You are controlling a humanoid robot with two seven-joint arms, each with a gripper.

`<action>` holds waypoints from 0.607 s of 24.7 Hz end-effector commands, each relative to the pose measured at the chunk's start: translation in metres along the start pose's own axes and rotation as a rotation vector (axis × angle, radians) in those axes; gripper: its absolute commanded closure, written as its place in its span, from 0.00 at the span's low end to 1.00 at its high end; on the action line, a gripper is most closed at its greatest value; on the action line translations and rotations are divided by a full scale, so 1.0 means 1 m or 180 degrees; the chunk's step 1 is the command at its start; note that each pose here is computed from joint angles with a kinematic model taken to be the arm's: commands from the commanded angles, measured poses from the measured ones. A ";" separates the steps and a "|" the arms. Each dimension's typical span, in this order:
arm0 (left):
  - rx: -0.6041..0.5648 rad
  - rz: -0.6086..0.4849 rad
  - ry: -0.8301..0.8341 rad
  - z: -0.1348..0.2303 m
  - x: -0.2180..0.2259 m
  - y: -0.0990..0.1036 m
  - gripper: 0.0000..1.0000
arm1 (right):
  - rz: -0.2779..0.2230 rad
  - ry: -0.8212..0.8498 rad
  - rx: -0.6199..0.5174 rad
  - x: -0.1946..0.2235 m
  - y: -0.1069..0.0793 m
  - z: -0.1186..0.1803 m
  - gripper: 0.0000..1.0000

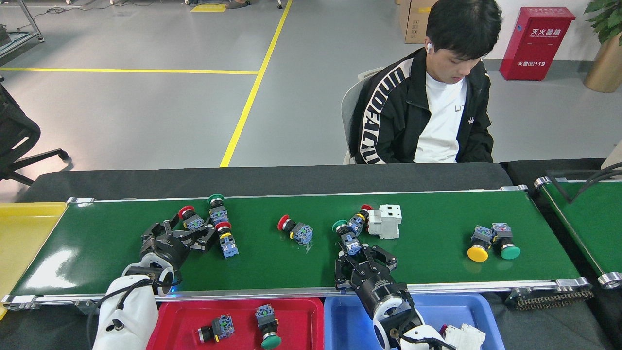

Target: Pick switch part from conveyor to tray

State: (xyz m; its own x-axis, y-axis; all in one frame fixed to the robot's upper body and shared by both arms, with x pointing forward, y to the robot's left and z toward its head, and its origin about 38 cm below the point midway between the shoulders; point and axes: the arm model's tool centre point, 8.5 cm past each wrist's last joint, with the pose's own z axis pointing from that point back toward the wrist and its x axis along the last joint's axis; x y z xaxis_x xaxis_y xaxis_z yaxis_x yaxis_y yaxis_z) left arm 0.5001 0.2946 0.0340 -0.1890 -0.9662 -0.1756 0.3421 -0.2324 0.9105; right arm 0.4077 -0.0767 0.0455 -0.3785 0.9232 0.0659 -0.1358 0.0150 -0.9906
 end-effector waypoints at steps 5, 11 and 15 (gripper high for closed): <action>0.0341 0.0171 -0.0063 0.013 -0.037 0.026 0.90 | -0.0015 -0.0735 -0.0398 0.026 -0.019 0.062 0.98; 0.0756 0.0115 -0.0605 0.081 -0.065 0.021 0.91 | -0.0226 -0.1278 -0.0335 0.076 -0.006 0.096 0.07; 0.0798 -0.0160 -0.1280 0.150 -0.032 -0.015 0.90 | -0.0285 -0.1205 -0.0065 0.086 0.000 0.092 0.01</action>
State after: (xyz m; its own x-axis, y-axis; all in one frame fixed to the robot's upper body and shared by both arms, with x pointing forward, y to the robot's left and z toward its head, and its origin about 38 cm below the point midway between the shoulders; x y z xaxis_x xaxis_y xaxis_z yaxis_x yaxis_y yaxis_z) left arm 0.3692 0.3539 0.0658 -0.4734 -0.8768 -0.0846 0.1567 -0.1783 0.9714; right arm 0.2895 -0.0342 0.0591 -0.6823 0.7072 0.1852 -0.1557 0.1070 -0.9820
